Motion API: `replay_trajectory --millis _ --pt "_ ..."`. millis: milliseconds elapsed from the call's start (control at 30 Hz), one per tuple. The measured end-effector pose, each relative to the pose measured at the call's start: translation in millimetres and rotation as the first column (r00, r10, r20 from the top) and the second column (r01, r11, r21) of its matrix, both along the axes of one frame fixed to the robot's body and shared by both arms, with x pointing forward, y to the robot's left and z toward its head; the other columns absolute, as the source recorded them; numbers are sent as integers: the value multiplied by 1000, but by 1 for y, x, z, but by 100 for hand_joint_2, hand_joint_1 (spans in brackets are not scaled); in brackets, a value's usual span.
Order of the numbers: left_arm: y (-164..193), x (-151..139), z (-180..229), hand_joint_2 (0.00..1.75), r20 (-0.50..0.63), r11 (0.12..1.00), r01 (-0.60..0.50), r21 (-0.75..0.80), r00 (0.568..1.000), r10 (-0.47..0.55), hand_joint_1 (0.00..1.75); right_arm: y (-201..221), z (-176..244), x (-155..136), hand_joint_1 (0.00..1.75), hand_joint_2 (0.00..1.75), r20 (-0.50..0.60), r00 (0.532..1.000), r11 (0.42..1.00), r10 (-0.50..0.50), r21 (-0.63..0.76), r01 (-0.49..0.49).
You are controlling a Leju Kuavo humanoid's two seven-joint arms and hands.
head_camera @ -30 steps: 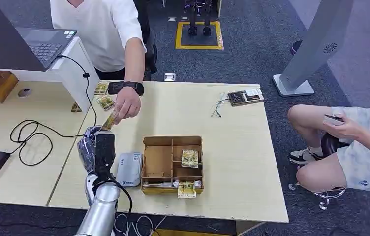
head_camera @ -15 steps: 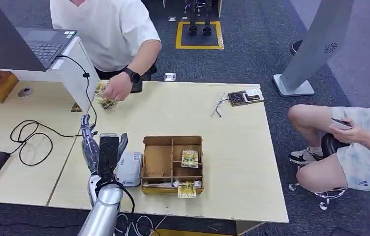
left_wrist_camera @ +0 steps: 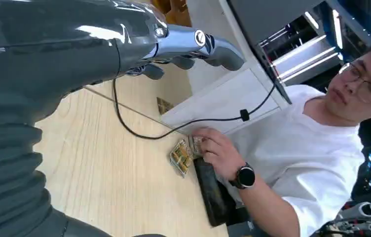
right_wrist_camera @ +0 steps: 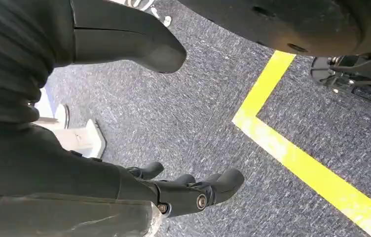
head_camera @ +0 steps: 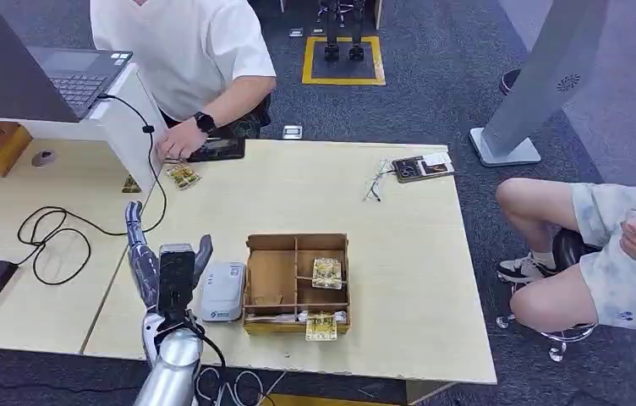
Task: Pass the card to the sensor for recognition and then transmit it.
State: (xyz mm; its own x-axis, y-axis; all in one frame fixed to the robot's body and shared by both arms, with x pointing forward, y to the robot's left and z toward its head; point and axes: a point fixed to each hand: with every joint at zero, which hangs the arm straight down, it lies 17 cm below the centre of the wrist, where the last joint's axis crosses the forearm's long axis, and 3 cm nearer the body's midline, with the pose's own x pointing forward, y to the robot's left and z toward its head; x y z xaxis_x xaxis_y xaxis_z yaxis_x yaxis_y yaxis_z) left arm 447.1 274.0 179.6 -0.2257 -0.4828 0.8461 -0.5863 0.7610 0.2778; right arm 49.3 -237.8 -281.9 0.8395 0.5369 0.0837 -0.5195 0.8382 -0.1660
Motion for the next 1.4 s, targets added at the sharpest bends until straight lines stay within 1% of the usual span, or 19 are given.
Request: replay_trajectory --millis 167,333,433,633,800,933,1133,1400 --pt "-1 -11 9 175 33 1000 6 23 999 -7 0 0 0 0 0 175 0 1000 1000 -2 1 2" --pt "-13 -39 24 175 99 996 37 79 994 -45 0 0 0 -2 0 175 -2 1000 1000 -14 2 14" --pt "-26 -57 34 175 136 986 64 154 987 -85 0 0 0 -3 0 175 -4 1000 1000 -21 4 21" --pt "-43 -82 33 175 168 972 115 203 974 -150 0 0 0 -4 0 175 -6 1000 1000 -28 4 28" --pt "-51 -90 34 175 178 963 141 229 967 -184 0 -1 -1 -5 0 175 -8 999 999 -34 4 34" --pt "-74 -101 33 175 173 938 197 285 952 -252 0 0 -1 -6 0 175 -10 999 999 -33 7 34" --pt "-83 -105 30 175 161 921 224 318 945 -286 0 0 -1 -6 0 175 -10 999 999 -34 7 34" --pt "-121 -118 21 175 108 849 306 431 917 -385 0 -1 -1 -6 0 175 -10 999 999 -36 6 37"
